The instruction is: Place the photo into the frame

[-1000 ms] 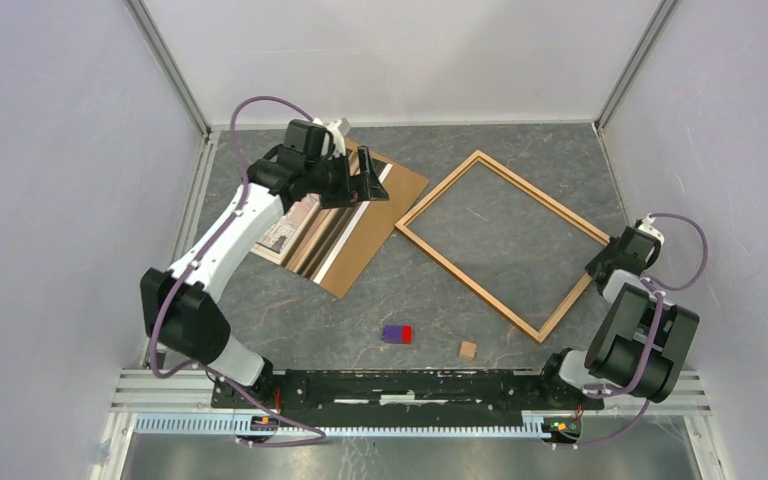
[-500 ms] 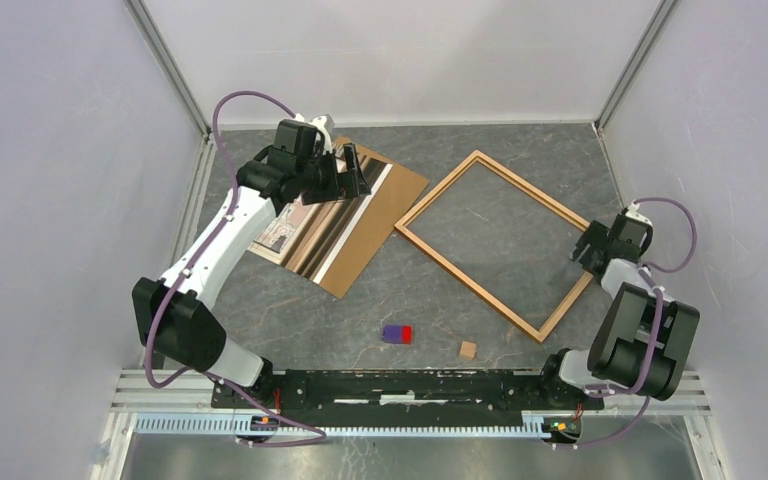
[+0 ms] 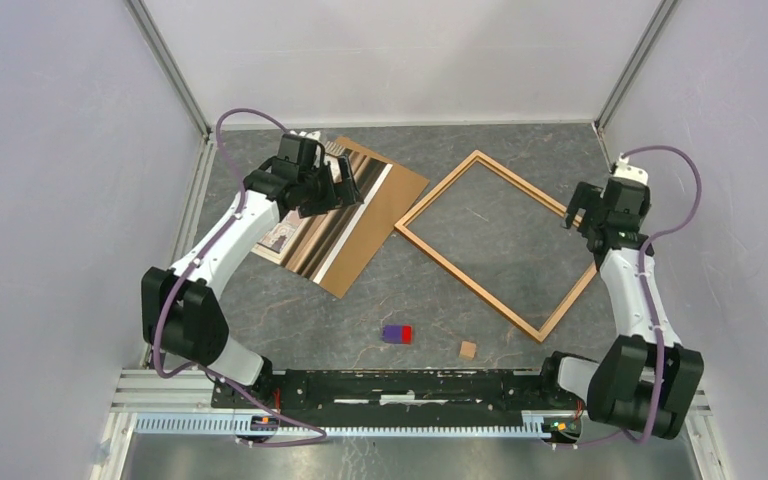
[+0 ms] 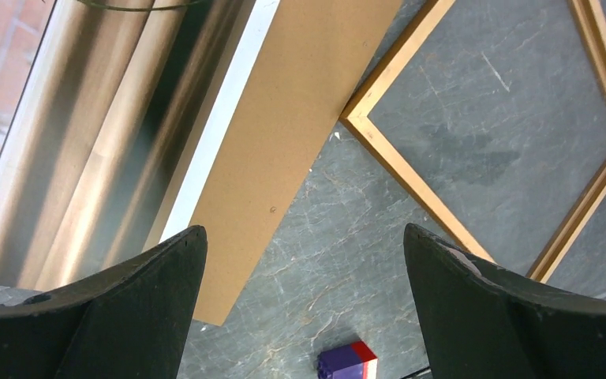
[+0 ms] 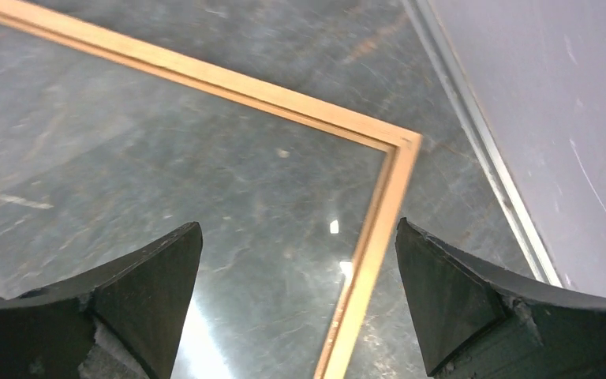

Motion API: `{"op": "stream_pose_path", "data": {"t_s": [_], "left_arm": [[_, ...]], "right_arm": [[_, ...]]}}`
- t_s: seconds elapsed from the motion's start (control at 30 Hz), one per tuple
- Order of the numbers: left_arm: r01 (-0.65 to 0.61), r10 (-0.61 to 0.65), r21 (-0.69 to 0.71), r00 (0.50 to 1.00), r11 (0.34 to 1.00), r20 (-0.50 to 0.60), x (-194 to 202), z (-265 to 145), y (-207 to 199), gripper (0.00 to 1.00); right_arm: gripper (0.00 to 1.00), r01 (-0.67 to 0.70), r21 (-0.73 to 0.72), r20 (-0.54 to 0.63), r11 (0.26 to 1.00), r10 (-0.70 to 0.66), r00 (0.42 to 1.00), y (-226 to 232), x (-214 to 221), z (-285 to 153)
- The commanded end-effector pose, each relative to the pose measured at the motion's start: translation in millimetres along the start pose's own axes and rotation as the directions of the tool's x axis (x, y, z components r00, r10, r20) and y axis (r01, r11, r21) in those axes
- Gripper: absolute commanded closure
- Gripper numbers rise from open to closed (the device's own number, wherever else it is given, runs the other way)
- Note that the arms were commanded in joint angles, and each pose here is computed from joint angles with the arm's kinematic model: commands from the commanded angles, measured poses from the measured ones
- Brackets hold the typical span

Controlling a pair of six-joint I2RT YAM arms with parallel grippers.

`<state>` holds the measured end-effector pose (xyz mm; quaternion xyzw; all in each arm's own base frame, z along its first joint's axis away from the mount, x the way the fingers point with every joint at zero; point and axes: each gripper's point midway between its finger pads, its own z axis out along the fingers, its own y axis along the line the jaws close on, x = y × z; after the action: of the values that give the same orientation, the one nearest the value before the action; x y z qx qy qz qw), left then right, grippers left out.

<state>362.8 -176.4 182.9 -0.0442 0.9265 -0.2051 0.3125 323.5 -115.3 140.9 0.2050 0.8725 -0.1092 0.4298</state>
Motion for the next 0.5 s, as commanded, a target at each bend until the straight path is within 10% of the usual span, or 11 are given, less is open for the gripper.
{"op": "stream_pose_path", "data": {"t_s": [0.0,0.47], "left_arm": [[0.100,-0.101,0.016,0.990,0.995,0.097,-24,-1,1,0.00],[0.428,-0.432,0.075,0.900,0.901,0.053,-1,8,68,0.00]], "right_arm": [[0.02,0.097,-0.208,0.038,0.973,-0.091,0.995,58,-14,-25],[0.02,0.151,-0.798,-0.004,0.584,-0.255,0.967,319,85,-107]]}}
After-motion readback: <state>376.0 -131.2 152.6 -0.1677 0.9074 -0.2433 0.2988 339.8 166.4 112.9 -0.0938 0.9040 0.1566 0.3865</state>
